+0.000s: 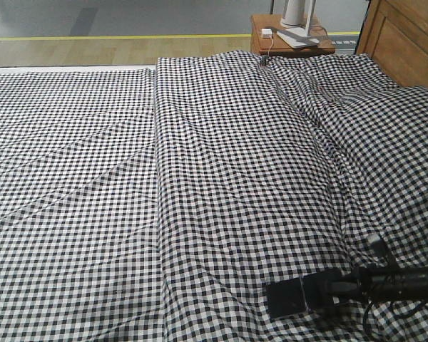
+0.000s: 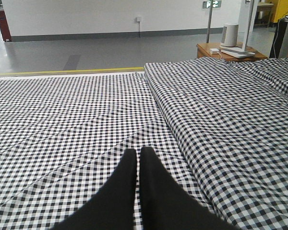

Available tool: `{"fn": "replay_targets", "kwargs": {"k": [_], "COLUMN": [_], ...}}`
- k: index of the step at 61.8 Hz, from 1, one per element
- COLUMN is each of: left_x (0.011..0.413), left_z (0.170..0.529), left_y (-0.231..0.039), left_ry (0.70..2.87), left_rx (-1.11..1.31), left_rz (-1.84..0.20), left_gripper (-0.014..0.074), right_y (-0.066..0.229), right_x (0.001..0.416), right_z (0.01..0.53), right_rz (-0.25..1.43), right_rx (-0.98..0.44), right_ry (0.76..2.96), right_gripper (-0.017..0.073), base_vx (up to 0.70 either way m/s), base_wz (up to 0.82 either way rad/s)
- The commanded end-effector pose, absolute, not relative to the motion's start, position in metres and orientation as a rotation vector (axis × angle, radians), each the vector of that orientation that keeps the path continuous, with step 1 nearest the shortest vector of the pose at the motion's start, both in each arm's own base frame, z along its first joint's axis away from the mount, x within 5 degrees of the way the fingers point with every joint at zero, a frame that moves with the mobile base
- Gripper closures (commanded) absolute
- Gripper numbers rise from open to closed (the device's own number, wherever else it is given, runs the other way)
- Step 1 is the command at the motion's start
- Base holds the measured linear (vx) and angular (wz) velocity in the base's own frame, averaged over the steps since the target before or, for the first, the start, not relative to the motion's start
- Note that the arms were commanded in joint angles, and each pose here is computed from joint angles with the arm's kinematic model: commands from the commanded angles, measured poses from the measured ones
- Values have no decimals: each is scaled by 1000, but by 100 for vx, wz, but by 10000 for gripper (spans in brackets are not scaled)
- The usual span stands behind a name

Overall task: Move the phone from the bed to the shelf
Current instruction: 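Lift the phone with the right gripper up off the bed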

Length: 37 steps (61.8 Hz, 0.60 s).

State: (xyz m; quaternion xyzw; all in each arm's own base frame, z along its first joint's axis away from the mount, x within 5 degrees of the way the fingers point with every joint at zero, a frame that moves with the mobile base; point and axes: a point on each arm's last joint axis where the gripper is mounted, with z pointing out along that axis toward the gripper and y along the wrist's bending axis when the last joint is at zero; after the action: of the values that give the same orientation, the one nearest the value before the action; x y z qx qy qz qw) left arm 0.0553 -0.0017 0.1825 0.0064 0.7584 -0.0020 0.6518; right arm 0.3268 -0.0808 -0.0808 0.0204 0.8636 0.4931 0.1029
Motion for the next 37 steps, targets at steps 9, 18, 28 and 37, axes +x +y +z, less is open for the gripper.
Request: {"fn": "replay_targets", "kwargs": {"k": [9,18,28,37], "left_x": [56,56,56,56], "left_z": [189,189,189,189], "left_y": [-1,-1,-1,-1], "left_ry": [1650,1650,1650,1650], "left_rx": [2,2,2,2], "left_rz": [-7,-7,-7,-7], "left_gripper": [593,593,593,593], "right_y": [-89,-94,-90,-61], "right_x": [351,361,368,374], "right_z": [-1,41,100,153], "right_rz": [1537,1454,1347,1265], "right_rx": [-40,-83,-179,-358], "right_ry": [2400,2385,2378,2320], "right_gripper": [565,565,565,565], "base_vx": [0,0,0,0], "base_wz": [0,0,0,0]}}
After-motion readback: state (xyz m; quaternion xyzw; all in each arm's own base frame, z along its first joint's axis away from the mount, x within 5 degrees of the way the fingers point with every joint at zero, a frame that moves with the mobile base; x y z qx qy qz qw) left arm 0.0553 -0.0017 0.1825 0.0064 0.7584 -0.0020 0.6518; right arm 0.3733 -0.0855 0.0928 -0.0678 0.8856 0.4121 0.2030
